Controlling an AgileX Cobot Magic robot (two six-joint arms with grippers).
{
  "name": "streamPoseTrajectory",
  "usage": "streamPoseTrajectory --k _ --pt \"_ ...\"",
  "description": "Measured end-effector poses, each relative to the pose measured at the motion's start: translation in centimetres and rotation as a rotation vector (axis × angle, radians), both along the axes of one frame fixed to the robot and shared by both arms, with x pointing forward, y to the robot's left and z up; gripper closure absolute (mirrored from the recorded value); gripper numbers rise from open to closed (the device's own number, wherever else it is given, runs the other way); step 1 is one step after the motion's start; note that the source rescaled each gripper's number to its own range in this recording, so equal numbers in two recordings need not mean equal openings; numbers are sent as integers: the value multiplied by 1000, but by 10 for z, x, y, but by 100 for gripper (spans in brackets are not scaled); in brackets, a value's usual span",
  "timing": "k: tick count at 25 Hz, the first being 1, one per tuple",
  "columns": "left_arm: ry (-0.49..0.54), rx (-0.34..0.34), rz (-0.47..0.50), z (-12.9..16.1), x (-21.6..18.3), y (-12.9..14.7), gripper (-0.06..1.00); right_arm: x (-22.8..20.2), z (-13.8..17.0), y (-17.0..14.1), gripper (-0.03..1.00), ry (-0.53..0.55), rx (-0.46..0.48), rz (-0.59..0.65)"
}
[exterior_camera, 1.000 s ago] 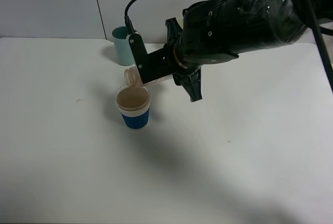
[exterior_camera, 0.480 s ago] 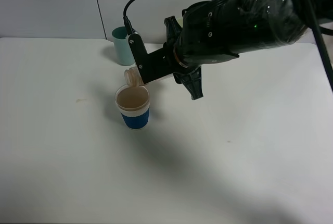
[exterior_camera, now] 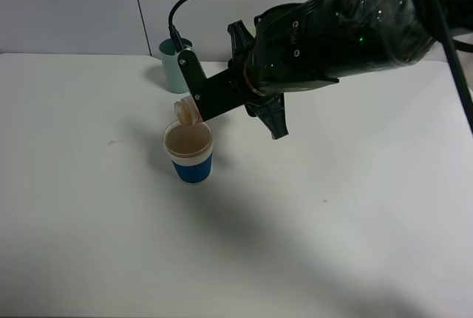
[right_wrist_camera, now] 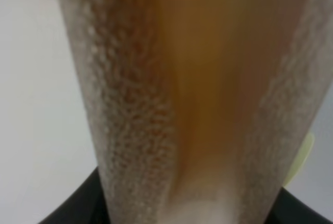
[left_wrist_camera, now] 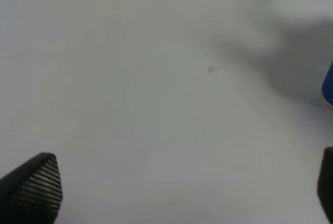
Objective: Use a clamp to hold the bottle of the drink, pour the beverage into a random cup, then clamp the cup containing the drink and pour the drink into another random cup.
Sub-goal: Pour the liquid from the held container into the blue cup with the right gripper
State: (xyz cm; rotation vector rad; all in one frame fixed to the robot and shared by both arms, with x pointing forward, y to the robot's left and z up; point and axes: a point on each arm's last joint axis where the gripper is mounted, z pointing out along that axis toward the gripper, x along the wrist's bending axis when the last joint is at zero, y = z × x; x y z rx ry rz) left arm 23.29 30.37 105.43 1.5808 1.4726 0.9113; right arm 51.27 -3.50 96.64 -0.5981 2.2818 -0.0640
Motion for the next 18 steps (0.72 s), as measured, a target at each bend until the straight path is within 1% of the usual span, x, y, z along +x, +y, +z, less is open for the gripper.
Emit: streamPoseTrajectory --k 18 --pt "0 0 0 0 0 0 -6 1 2 2 94 -47 -42 51"
